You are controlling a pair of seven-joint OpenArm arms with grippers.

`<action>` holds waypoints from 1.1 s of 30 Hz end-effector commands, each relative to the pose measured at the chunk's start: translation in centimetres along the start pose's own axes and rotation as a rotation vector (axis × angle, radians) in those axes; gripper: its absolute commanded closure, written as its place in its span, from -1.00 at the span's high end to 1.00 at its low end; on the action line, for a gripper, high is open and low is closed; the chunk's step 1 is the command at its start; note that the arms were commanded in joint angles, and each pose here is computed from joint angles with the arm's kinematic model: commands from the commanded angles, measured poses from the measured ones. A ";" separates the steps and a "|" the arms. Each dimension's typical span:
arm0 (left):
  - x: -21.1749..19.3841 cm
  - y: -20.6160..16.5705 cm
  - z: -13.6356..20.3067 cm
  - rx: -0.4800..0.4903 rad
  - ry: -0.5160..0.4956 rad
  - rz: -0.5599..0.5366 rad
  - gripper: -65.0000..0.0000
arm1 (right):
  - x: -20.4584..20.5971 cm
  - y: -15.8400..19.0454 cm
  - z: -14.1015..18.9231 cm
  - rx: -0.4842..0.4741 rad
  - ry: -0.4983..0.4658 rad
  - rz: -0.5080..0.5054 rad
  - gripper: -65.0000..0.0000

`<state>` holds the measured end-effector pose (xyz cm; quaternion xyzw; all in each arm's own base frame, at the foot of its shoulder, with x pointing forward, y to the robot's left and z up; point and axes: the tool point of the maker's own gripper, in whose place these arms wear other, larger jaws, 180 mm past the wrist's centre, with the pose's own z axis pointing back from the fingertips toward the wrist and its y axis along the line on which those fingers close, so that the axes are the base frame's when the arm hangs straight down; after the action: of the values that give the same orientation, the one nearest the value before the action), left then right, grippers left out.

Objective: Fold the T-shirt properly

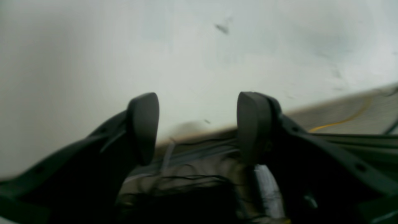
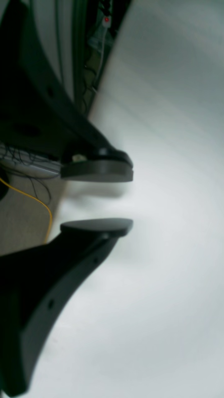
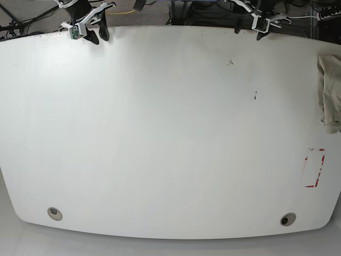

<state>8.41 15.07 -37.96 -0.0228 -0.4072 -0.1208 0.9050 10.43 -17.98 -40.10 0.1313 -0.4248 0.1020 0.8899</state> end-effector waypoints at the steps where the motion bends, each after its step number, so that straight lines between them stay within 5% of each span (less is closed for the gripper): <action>1: -0.4 0.2 1.0 -0.013 -0.006 0.026 0.09 | -0.6 1.0 1.2 0.001 -0.005 -0.038 -0.44; 16: -15.2 0.5 1.0 -0.053 0.330 0.179 0.09 | -11.1 4.2 4.5 -0.030 0.223 -0.281 -0.44; 33: -22.3 0.4 -4.7 -0.053 0.486 0.331 0.09 | -20.3 1.6 1.5 -0.069 0.399 -0.470 -0.44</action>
<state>-0.36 19.38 -56.98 -0.0784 -0.1895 0.0071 0.9787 -3.52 -17.35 -54.56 0.1761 -0.2041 -0.0922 0.9586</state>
